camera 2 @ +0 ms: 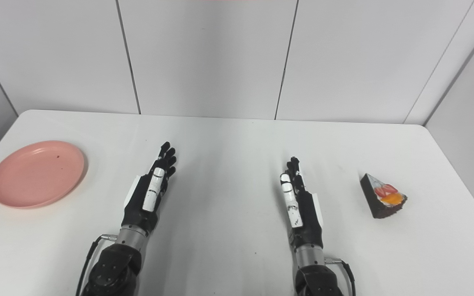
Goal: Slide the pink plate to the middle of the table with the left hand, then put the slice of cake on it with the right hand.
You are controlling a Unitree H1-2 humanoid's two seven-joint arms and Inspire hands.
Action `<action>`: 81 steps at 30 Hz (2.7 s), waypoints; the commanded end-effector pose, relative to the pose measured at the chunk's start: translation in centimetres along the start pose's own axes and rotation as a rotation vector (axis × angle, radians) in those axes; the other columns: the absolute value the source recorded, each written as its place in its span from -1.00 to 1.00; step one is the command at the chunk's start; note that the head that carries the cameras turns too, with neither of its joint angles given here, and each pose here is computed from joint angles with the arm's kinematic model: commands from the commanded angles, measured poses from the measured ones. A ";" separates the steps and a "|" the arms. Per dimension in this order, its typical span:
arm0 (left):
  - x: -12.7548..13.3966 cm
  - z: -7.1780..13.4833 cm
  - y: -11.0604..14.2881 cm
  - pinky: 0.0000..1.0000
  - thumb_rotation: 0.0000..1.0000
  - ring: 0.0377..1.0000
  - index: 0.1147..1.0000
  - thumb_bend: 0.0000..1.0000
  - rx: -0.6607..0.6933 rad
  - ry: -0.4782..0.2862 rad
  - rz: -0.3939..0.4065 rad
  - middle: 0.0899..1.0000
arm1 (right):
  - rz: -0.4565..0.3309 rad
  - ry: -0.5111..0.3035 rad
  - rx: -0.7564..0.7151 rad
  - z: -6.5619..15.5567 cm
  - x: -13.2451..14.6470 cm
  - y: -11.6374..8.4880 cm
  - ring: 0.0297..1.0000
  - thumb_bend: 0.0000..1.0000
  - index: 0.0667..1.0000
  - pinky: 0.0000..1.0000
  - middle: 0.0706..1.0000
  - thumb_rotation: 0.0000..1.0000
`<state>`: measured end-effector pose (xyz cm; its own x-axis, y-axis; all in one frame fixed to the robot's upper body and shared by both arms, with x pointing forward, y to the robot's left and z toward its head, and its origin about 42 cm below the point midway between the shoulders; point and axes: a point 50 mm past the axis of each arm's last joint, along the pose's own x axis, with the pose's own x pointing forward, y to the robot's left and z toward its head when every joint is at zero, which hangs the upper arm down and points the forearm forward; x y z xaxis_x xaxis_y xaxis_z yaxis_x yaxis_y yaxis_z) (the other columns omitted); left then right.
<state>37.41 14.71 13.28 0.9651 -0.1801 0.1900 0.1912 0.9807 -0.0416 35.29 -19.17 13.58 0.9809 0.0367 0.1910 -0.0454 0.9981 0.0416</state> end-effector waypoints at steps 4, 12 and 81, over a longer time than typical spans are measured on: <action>-1.8 -2.2 0.3 1.00 1.00 1.00 1.00 0.36 -0.001 0.060 0.014 1.00 | 0.006 -0.057 -0.001 1.4 0.7 0.2 0.99 0.12 1.00 1.00 0.97 0.79; -1.8 -2.1 0.3 1.00 1.00 1.00 1.00 0.35 -0.004 0.057 0.010 1.00 | 0.006 -0.058 -0.003 1.4 0.7 0.2 1.00 0.14 1.00 1.00 0.97 0.78; 2.9 1.2 3.7 1.00 1.00 1.00 1.00 0.47 0.037 -0.092 0.119 1.00 | 0.016 -0.048 -0.008 0.3 0.7 -2.6 0.99 0.18 1.00 1.00 0.99 0.75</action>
<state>40.17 16.48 14.23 0.9701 -0.0869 0.2265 0.1037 0.9926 -0.0632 35.83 -20.98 13.56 0.9813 0.0489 0.1862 -0.0565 0.9978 0.0358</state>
